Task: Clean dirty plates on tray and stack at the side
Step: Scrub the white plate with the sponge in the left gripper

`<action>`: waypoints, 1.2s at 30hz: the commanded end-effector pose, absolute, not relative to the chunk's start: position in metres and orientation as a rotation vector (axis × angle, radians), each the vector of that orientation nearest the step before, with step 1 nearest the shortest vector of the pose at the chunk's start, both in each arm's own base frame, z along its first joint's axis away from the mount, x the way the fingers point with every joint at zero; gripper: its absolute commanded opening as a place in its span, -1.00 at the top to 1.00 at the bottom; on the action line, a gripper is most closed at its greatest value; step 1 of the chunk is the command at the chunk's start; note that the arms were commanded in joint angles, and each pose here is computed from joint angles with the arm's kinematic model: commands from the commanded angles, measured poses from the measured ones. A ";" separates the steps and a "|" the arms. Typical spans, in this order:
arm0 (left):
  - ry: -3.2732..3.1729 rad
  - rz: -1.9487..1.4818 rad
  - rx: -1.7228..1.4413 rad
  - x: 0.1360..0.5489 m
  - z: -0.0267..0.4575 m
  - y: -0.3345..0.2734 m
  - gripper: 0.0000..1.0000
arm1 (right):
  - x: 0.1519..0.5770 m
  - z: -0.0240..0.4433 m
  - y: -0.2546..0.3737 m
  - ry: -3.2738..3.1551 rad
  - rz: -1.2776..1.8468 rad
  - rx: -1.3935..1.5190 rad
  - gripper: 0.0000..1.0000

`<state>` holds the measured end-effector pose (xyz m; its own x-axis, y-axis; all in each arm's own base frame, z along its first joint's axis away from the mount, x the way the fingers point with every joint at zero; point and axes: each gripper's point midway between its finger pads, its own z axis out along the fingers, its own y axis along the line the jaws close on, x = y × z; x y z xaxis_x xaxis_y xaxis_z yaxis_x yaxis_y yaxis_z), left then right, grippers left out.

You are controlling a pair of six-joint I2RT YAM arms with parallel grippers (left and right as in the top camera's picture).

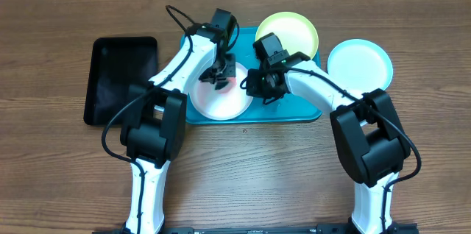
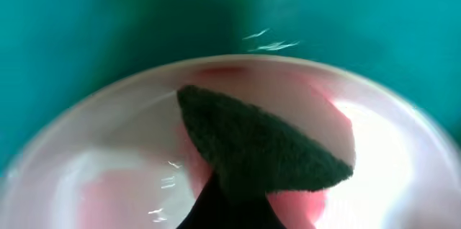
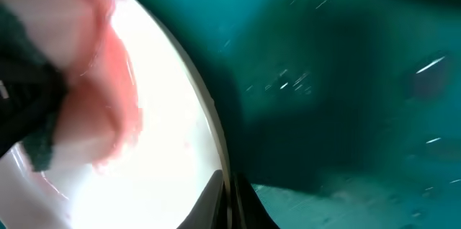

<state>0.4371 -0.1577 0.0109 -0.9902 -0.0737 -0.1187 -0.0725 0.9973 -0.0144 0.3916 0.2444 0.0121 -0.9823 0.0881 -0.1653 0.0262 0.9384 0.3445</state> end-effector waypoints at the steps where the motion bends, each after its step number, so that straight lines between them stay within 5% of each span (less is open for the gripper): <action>1: 3.002 0.417 -0.283 0.425 0.002 -0.095 0.92 | 0.387 0.007 0.239 2.935 0.488 0.085 0.92; 6: 3.211 0.288 -0.074 0.390 -0.001 -0.110 0.92 | 0.387 0.007 0.240 2.934 0.488 0.085 0.92; 12: 3.221 -0.680 0.529 0.363 0.013 -0.203 0.92 | 0.387 0.007 0.240 2.935 0.489 0.086 0.92; 16: 3.118 -0.864 0.544 0.373 0.020 -0.224 0.91 | 0.387 0.007 0.239 2.936 0.488 0.086 0.92; 26: 3.043 -0.038 -0.152 0.441 -0.004 -0.140 0.92 | 0.387 0.007 0.239 2.937 0.487 0.086 0.92; 31: 2.963 0.457 -0.395 0.430 0.004 -0.079 0.92 | 0.386 0.007 0.239 2.939 0.485 0.086 0.92; 36: 3.103 0.438 -0.332 0.402 0.002 -0.084 0.92 | 0.386 0.007 0.239 2.939 0.486 0.086 0.92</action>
<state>0.4115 -0.1111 0.0130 -0.9846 -0.1708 -0.0373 -0.1746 0.9712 0.1622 0.3885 0.2471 0.0119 -0.9842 0.0768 -0.1595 0.0172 0.9382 0.3456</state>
